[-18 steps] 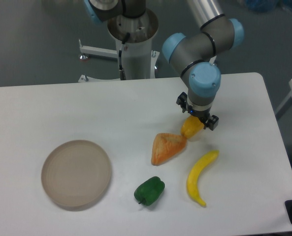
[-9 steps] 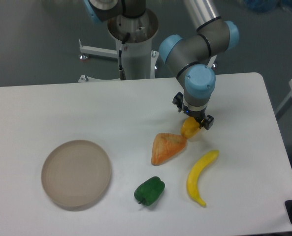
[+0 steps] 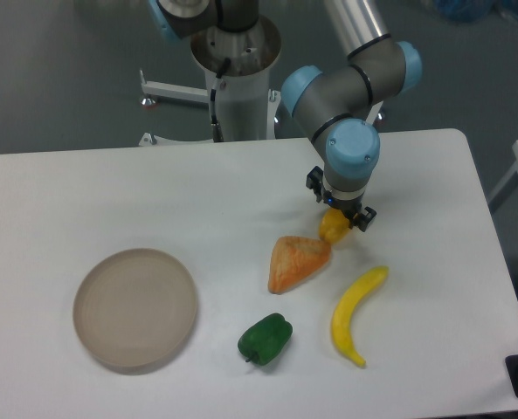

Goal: Pick up the yellow pepper from the table
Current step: 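Lower the gripper around the yellow pepper and close on it, then lift the yellow pepper up off the table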

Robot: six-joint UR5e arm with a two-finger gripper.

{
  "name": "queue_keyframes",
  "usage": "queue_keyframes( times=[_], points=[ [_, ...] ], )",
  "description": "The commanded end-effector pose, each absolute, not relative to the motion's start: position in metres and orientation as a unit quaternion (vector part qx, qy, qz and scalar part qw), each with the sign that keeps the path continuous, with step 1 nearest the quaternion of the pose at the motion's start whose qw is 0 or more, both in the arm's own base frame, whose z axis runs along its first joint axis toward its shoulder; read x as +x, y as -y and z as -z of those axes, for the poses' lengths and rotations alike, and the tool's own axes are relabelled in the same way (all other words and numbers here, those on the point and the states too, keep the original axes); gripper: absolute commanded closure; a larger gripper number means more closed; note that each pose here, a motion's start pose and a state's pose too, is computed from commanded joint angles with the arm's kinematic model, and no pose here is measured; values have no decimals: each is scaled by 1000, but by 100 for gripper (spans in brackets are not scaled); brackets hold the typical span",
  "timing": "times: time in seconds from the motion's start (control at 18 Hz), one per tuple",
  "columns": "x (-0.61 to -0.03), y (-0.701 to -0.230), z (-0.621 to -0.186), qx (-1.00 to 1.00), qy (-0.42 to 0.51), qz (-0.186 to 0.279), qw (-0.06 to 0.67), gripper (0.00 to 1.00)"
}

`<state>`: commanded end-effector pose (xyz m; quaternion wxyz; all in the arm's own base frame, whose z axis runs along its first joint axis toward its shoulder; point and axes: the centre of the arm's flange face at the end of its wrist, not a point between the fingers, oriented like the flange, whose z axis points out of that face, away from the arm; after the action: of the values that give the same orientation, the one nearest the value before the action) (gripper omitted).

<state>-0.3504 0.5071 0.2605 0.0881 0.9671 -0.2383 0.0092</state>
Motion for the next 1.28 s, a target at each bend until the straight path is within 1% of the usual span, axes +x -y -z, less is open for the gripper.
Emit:
queue_keyframes(
  times=[0.06,0.11,0.33,0.44,0.56,0.83,1.06,1.28],
  points=[
    [-351,-507,-261,967,238,-10,87,57],
    [-351,-507,-260,967,238,-11,87,62],
    [-358,-508,-268,968,235,-3,84,67],
    [-363,-509,-273,970,232,-1,78,67],
    [-375,-516,-288,971,230,10,67,67],
    [-403,-546,-317,970,239,35,30,66],
    [-422,-570,-328,969,242,56,13,66],
    [-425,-583,-330,967,247,63,6,66]
  ],
)
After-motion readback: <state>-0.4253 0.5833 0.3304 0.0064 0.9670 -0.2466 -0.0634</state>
